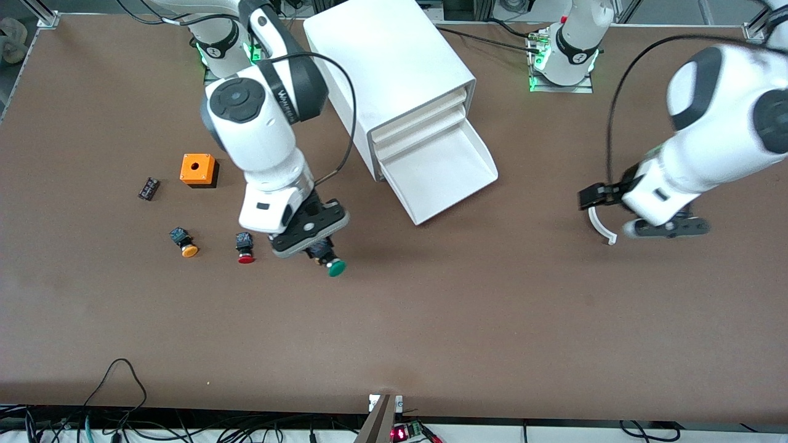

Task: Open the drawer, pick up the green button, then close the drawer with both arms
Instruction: 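Carry the button toward the red button while the left gripper pushes the drawer shut, then lower the green button onto the table and open the right gripper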

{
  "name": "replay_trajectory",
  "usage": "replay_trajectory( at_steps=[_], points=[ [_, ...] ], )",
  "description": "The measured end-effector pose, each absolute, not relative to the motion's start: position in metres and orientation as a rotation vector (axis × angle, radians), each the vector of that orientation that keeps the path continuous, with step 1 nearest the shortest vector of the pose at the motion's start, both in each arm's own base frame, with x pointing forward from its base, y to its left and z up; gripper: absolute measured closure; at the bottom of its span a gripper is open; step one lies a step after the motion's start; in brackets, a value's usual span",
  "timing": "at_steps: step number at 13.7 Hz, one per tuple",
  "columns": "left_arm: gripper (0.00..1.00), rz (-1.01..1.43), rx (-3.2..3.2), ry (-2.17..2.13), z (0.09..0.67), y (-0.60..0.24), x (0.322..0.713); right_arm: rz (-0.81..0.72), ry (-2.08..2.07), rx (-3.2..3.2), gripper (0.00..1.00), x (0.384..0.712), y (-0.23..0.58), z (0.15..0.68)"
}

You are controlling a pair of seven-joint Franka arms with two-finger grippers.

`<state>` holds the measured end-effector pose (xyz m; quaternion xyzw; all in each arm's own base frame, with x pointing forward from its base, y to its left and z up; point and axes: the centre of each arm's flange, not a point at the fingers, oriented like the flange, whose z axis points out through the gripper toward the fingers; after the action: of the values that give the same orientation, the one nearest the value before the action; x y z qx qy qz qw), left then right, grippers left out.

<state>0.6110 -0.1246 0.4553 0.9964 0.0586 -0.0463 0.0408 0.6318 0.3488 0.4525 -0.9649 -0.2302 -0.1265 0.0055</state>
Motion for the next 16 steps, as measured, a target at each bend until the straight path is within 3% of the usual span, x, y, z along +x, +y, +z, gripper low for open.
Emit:
replay_trajectory(
  at_steps=[4, 8, 12, 16],
  points=[
    [0.00, -0.089, 2.994, 0.418, 0.359, -0.218, 0.614, -0.129, -0.354, -3.153, 0.59, 0.626, 0.306, 0.397],
    [0.00, -0.072, 2.961, 0.534, 0.293, -0.289, 0.586, 0.048, -0.117, -3.216, 0.59, 0.604, 0.287, 0.332],
    [0.00, -0.125, 2.965, 0.670, 0.234, -0.335, 0.548, 0.104, -0.017, -3.231, 0.59, 0.586, 0.265, 0.280],
    [0.00, -0.158, 2.984, 0.697, 0.218, -0.327, 0.541, 0.091, 0.065, -3.226, 0.59, 0.571, 0.255, 0.240]
  ],
)
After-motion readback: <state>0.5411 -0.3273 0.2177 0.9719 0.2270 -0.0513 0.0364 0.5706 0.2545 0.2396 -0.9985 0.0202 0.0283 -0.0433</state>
